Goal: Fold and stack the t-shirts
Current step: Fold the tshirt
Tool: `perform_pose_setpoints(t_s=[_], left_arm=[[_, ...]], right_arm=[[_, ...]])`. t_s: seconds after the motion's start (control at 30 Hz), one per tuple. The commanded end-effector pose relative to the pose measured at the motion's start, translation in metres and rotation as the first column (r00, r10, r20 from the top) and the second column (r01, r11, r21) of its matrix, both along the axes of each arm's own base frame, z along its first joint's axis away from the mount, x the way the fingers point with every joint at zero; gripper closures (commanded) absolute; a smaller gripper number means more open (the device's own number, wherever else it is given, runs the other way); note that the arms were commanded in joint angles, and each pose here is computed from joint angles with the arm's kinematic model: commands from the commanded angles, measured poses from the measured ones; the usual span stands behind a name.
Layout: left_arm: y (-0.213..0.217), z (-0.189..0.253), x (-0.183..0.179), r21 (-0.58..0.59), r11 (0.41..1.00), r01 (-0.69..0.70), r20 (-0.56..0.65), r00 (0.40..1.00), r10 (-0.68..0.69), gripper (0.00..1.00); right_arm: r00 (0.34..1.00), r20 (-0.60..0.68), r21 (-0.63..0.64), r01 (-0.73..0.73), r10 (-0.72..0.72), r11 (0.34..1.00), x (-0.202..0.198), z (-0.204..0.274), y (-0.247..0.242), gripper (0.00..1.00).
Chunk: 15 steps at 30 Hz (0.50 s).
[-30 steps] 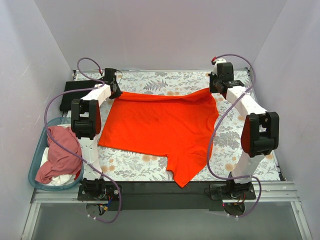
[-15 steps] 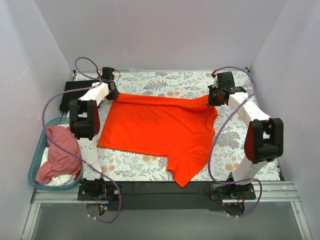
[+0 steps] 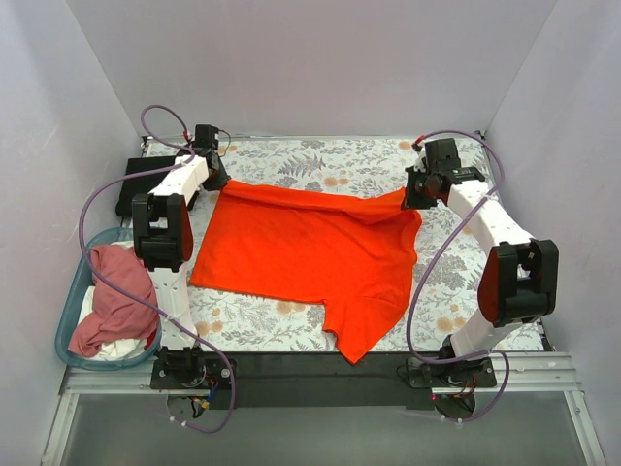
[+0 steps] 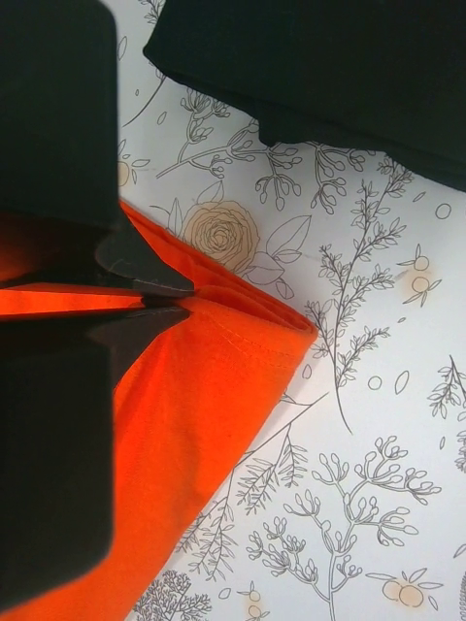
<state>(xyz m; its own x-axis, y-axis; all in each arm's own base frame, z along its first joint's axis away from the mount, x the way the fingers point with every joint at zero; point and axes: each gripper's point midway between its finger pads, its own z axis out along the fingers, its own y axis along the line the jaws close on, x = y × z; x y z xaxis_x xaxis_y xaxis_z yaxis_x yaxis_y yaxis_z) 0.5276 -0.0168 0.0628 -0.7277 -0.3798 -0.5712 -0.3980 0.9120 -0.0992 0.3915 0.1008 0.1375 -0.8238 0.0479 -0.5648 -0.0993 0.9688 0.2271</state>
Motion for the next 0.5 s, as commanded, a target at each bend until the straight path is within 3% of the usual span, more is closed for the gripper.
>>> perform_pose_setpoints(t_s=[0.0,0.33,0.37,0.4,0.47], left_arm=[[0.008,0.024,0.002,0.012,1.0,-0.017,0.038,0.999,0.017,1.0],[0.013,-0.029,-0.022,0.019,0.998,-0.064,-0.073,0.995,0.065,1.0],[0.014,-0.03,-0.024,0.024,0.997,-0.069,-0.076,0.995,0.071,0.98],[0.015,-0.026,-0.024,0.025,0.996,-0.081,-0.071,0.994,0.082,0.94],[0.018,-0.018,-0.023,0.038,0.995,-0.093,-0.057,0.994,0.095,0.7]], right_arm=[[1.0,-0.018,0.064,-0.014,0.015,0.998,-0.016,0.006,0.008,0.99],[0.983,-0.185,0.08,-0.007,0.021,0.997,-0.056,-0.05,0.008,0.99],[0.983,-0.182,0.096,-0.013,0.031,0.995,-0.055,-0.049,0.009,0.95],[0.984,-0.174,0.104,-0.008,0.026,0.995,-0.052,-0.047,0.009,0.82],[0.992,-0.127,0.132,0.017,0.0,0.991,-0.039,-0.038,0.006,0.68]])
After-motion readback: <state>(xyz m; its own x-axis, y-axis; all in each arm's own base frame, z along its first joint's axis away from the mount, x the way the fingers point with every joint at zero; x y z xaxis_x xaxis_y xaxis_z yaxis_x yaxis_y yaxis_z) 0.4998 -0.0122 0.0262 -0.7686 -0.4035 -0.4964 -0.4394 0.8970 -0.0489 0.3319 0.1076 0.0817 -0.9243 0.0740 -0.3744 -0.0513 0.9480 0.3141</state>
